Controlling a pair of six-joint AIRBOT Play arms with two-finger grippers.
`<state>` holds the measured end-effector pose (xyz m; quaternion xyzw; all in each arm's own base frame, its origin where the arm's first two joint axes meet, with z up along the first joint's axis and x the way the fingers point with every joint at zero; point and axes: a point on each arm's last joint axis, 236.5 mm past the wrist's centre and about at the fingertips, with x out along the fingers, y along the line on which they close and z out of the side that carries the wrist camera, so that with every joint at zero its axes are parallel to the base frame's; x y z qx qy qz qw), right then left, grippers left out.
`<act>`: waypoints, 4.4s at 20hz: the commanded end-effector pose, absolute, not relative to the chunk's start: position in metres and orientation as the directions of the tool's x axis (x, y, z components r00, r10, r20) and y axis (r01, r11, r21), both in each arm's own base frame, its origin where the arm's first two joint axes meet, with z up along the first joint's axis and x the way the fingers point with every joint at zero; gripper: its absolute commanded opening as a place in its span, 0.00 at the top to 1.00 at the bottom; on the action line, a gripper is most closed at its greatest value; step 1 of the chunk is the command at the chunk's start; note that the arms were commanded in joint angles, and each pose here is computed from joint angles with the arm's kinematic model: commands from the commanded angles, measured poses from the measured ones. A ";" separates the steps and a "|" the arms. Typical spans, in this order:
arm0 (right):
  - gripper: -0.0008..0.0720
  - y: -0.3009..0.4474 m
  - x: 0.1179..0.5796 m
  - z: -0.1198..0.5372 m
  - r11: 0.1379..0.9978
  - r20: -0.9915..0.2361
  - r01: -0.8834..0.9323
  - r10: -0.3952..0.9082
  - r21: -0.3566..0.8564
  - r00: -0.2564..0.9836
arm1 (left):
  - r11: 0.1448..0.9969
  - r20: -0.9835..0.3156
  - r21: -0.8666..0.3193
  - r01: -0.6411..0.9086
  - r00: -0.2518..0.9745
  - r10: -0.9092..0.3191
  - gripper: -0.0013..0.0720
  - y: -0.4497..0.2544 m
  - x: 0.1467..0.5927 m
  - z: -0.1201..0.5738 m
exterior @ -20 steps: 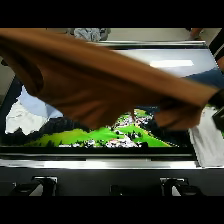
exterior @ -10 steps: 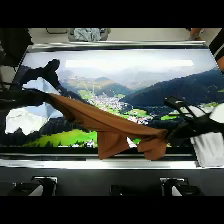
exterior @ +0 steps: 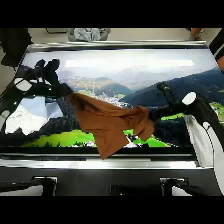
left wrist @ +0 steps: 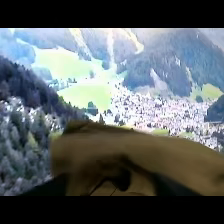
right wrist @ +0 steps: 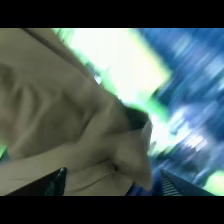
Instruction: Fold the shirts.
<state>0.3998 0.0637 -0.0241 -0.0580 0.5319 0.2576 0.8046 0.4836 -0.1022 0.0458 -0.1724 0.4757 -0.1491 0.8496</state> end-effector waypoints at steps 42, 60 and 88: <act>0.93 -0.028 0.345 0.350 0.959 -0.391 -0.152 0.048 -0.241 0.919 | 0.890 0.027 -0.431 0.150 0.988 -0.153 0.94 -0.001 0.338 0.435; 0.93 -0.009 0.173 0.070 0.965 -0.967 -0.256 0.113 0.052 0.229 | 0.903 -0.478 -0.424 0.071 0.830 -0.289 0.94 -0.035 0.312 0.220; 0.02 0.154 0.338 -0.011 0.729 -0.788 -0.480 0.605 0.488 0.118 | 0.840 -0.877 -0.479 -0.254 0.104 -0.469 0.00 -0.041 0.284 -0.059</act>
